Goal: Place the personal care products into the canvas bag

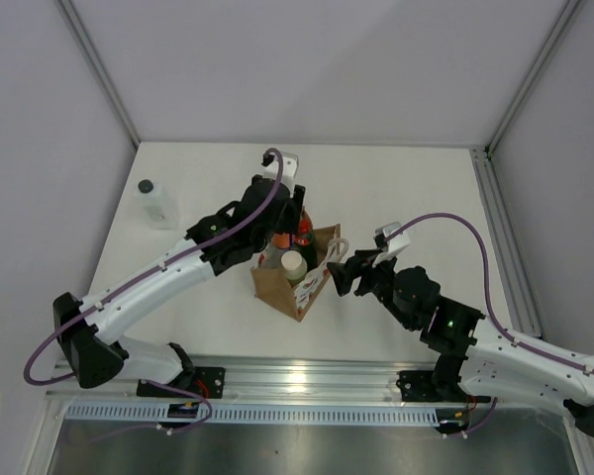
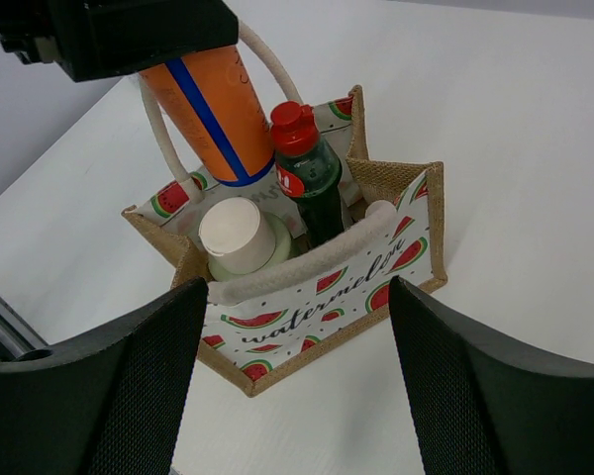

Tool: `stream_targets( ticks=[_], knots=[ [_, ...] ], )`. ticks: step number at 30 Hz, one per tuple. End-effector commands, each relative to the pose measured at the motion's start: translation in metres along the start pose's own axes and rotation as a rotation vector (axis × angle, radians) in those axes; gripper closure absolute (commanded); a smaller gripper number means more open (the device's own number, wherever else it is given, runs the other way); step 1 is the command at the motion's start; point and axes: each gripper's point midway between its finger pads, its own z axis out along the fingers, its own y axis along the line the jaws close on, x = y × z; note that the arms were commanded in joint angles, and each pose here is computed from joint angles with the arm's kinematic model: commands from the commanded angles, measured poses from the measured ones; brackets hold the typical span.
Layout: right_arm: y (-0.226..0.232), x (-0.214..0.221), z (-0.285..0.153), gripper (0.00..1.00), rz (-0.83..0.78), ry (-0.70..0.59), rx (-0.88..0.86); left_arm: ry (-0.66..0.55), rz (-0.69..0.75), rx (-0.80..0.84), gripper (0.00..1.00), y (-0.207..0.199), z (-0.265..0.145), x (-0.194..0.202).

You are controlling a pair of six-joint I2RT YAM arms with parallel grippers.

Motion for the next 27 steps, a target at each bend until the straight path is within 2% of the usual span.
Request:
stream_targets(
  ticks=[1,14,23,26,27],
  knots=[
    [0.002,-0.019,-0.001,0.22,0.015,-0.052,0.007,-0.144,-0.025,-0.064,0.99,0.007,-0.001,-0.041],
    [0.003,-0.013,0.004,0.22,0.004,-0.034,0.008,-0.042,0.053,-0.113,0.99,0.009,0.032,0.019],
    [0.004,-0.015,0.002,0.22,0.008,-0.037,0.0,0.01,0.002,-0.017,0.99,-0.007,0.045,0.055],
    [0.004,-0.015,0.002,0.22,0.009,-0.038,0.0,0.017,-0.006,-0.016,0.94,-0.007,0.047,0.063],
    [0.005,-0.015,0.002,0.22,0.009,-0.037,-0.003,0.025,-0.002,-0.024,0.89,-0.005,0.048,0.069]
  ],
)
